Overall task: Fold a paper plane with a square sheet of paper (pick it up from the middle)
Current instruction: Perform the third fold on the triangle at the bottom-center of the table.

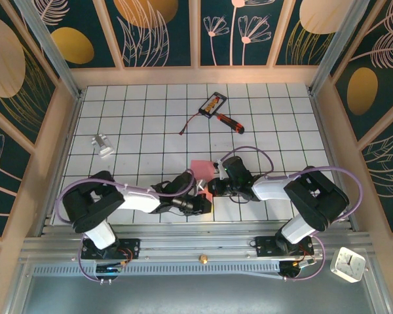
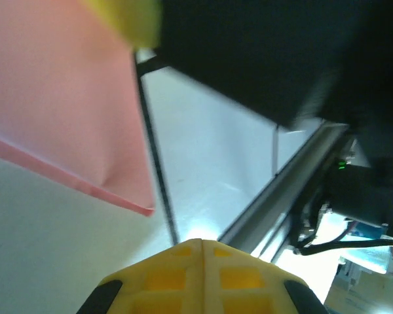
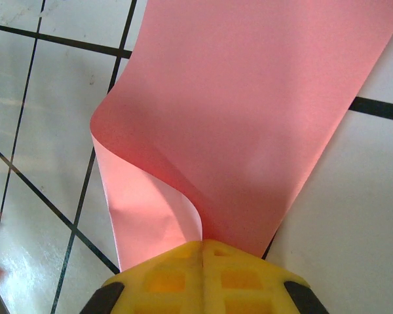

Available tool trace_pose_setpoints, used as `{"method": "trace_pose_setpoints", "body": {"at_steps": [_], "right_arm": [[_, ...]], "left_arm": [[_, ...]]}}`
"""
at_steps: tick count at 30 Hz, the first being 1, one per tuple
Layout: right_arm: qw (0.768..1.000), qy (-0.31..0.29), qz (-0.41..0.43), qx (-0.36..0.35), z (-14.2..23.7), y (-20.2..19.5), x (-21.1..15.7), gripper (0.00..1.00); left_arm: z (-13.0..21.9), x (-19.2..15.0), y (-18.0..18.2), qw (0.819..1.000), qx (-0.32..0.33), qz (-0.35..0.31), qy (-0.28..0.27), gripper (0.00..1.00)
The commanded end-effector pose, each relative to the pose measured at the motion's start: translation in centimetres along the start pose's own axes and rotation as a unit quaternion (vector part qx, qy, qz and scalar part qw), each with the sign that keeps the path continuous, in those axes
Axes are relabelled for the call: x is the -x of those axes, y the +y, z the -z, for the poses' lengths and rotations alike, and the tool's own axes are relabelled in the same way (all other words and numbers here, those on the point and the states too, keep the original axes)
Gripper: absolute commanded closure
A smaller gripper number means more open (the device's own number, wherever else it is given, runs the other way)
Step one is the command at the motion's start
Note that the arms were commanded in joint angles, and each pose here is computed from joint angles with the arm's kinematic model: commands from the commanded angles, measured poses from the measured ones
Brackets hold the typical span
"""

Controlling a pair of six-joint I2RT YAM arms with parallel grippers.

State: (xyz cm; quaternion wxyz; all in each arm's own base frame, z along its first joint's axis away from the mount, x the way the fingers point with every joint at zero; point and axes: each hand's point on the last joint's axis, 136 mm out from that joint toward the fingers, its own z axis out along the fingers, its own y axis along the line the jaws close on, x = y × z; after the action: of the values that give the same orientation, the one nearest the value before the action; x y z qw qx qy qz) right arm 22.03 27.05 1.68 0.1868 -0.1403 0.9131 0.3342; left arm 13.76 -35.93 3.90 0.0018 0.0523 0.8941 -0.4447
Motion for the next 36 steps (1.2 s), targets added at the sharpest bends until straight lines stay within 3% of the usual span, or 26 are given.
{"method": "trace_pose_setpoints", "body": {"at_steps": [1, 6, 14, 18, 23, 32, 36], "right_arm": [[0.995, 0.072, -0.025, -0.057, -0.1, -3.1, -4.9, 1.00], [0.996, 0.073, -0.023, -0.054, -0.1, -2.9, -4.9, 1.00], [0.996, 0.072, -0.022, -0.054, -0.2, -2.8, -4.8, 1.00], [0.996, 0.072, -0.022, -0.054, -0.2, -2.8, -4.7, 1.00], [0.996, 0.072, -0.022, -0.056, -0.2, -2.8, -4.8, 1.00], [0.995, 0.077, -0.021, -0.061, -0.1, -3.2, -5.1, 1.00], [0.995, 0.078, -0.022, -0.062, -0.1, -3.2, -5.2, 1.00]], "left_arm": [[2.6, 2.7, -0.4, 0.999, -0.008, 0.007, -0.048, 1.00], [5.7, 7.2, 1.4, 0.992, 0.004, 0.034, -0.121, 1.00], [4.0, 10.1, 3.4, 0.991, 0.047, 0.038, -0.116, 1.00], [3.2, 10.5, 2.8, 0.994, 0.041, 0.024, -0.101, 1.00], [1.9, 10.1, 4.7, 0.995, 0.067, 0.026, -0.076, 1.00], [2.7, 8.6, 8.5, 0.989, 0.117, 0.050, -0.080, 1.00], [3.2, 8.2, 8.5, 0.989, 0.115, 0.048, -0.081, 1.00]]}}
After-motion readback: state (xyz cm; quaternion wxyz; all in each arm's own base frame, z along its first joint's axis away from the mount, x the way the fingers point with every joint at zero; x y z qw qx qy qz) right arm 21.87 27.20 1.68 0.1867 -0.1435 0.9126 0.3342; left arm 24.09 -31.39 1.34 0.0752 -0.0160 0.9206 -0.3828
